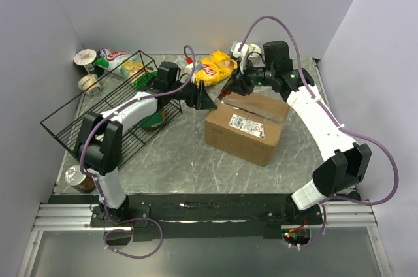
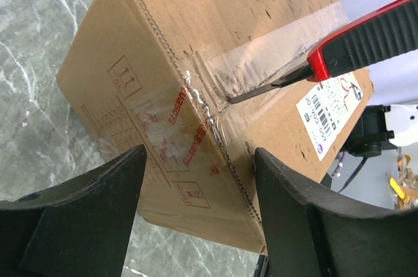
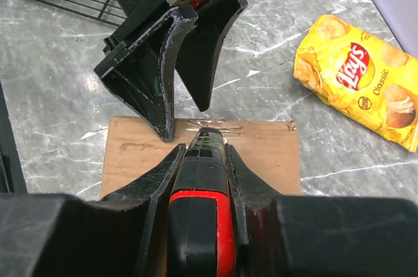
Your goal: Unpack the express box
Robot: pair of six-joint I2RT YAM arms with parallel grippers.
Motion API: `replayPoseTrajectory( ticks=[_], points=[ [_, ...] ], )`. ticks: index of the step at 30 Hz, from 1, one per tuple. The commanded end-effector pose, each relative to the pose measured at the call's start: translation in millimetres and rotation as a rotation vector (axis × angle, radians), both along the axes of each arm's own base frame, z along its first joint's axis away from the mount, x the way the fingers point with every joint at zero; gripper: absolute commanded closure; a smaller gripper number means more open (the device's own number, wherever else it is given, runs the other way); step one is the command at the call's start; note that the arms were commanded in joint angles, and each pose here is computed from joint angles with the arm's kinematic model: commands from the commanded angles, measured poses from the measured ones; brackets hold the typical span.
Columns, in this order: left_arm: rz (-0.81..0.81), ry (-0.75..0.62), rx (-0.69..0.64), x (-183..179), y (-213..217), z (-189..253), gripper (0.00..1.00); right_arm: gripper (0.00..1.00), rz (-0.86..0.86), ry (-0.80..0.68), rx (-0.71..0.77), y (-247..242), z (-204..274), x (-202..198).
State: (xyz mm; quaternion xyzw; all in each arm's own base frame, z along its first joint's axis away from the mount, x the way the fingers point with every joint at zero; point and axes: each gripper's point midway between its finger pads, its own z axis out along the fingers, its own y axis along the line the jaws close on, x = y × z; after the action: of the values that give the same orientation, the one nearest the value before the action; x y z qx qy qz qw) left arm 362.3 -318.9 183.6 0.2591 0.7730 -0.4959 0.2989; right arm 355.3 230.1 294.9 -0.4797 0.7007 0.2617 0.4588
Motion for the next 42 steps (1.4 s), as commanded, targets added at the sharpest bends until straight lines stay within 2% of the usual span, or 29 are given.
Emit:
replayPoseTrajectory(
  ticks=[1, 22, 42],
  points=[
    [0.137, 0.066, 0.224, 12, 29, -70, 0.3, 1.0, -0.066, 0.01, -0.046, -26, 2, -10],
    [0.164, 0.077, 0.256, 15, 32, -80, 0.32, 1.0, -0.085, 0.035, -0.054, -41, -2, -24],
    [0.169, 0.082, 0.268, 20, 31, -86, 0.33, 1.0, -0.221, 0.065, -0.025, -59, -13, -43]
  ],
)
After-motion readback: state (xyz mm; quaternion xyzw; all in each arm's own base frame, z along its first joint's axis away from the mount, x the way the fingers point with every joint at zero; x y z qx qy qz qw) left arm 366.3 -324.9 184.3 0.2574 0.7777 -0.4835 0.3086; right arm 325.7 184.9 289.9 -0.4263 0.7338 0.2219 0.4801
